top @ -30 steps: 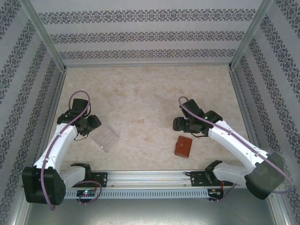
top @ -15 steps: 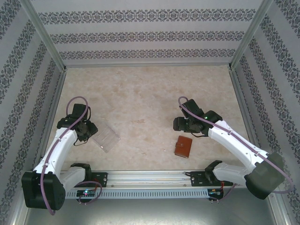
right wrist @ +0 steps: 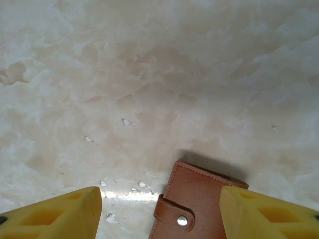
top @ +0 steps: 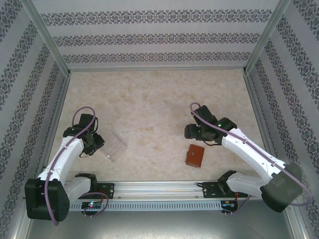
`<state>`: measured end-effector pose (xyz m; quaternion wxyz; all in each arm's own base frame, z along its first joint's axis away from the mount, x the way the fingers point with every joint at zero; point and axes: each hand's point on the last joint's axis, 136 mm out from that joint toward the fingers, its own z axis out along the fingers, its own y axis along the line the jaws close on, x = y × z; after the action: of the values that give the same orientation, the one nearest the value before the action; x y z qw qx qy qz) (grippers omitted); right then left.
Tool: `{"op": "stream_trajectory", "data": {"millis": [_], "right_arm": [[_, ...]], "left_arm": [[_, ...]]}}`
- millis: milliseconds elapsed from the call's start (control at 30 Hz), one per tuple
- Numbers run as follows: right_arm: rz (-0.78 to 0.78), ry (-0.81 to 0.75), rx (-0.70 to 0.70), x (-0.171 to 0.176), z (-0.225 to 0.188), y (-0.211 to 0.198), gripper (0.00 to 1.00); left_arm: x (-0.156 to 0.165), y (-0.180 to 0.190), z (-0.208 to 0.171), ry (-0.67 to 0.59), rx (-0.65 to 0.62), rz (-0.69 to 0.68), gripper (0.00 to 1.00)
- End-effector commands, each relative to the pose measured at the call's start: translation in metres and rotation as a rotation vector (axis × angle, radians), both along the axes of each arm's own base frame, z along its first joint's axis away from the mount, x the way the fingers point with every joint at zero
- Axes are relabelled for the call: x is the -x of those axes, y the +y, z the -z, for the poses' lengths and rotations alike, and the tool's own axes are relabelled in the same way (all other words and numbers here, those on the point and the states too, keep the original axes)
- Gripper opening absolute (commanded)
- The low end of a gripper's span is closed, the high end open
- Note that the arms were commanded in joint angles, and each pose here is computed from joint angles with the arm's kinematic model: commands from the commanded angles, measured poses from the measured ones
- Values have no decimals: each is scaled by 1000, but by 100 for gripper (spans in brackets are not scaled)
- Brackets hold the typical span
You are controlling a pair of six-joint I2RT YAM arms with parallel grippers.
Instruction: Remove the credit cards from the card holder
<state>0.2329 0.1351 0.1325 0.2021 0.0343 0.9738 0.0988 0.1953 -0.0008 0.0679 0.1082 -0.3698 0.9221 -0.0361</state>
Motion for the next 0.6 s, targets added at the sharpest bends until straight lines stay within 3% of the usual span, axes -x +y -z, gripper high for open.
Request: {"op": "stream_trajectory", "data": {"millis": [0,567], "right_arm": [[5,-13,27,1,0,-8,64],[7,-32,18,-1,-5,-8,64]], "left_arm": [[0,-2,6,5,6,-6,23],[-7,-3,13,13,5,10,11]]}}
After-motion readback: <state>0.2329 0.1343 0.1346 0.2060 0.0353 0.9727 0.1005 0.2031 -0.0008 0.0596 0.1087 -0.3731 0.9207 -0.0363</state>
